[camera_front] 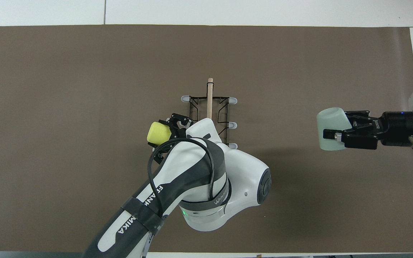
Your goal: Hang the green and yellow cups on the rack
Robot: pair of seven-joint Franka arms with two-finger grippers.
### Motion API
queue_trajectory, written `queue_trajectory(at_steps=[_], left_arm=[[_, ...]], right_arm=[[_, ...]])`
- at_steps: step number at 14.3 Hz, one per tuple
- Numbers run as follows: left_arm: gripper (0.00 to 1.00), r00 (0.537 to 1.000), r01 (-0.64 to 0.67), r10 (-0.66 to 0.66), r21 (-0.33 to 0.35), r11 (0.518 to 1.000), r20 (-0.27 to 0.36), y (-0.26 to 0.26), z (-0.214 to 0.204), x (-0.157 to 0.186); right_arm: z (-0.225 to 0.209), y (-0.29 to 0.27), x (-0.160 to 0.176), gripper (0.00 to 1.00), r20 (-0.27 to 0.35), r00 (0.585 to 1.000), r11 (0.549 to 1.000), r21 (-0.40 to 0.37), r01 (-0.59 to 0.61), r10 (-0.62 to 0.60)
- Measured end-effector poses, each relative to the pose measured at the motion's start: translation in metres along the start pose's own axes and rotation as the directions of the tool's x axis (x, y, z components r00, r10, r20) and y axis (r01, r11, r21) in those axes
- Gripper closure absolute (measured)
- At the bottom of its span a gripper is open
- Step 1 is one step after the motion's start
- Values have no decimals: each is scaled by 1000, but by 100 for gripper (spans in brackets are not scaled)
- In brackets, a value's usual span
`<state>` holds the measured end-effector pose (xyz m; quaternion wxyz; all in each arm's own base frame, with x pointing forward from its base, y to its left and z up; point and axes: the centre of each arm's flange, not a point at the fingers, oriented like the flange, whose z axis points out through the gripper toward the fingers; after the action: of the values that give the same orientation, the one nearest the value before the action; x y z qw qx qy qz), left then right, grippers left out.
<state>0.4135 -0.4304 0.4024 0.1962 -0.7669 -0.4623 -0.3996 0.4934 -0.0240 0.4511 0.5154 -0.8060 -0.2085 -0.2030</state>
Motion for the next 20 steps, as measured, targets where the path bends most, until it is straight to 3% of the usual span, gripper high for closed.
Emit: queue_trajectory(at_steps=[4,7,14,16,17,20], left_arm=[[32,1000,-28,28,-28,999,3,-8,-17,-16],[32,999,-38,38,-33,999,8,-12,-25,-23],[32,992,-7,8,-3,1000,123,-12,-48,-20],[17,985,14,-9,-25,1000,170,-10,-59,-13],[4,983,26,-19,-36,999,185,-10,-65,-5],[0,968,-2,11,-36,999,252,-14,-77,24]], right_arm=[[3,11,-13,32,-121,993,998,63,-8,16],[11,14,-22,32,-163,986,996,87,36,-22],[27,20,-47,32,-244,934,956,66,285,-261],[42,18,-52,32,-263,913,935,82,344,-313],[54,14,-55,32,-281,901,924,100,368,-329],[94,5,-67,32,-331,884,911,134,390,-329]])
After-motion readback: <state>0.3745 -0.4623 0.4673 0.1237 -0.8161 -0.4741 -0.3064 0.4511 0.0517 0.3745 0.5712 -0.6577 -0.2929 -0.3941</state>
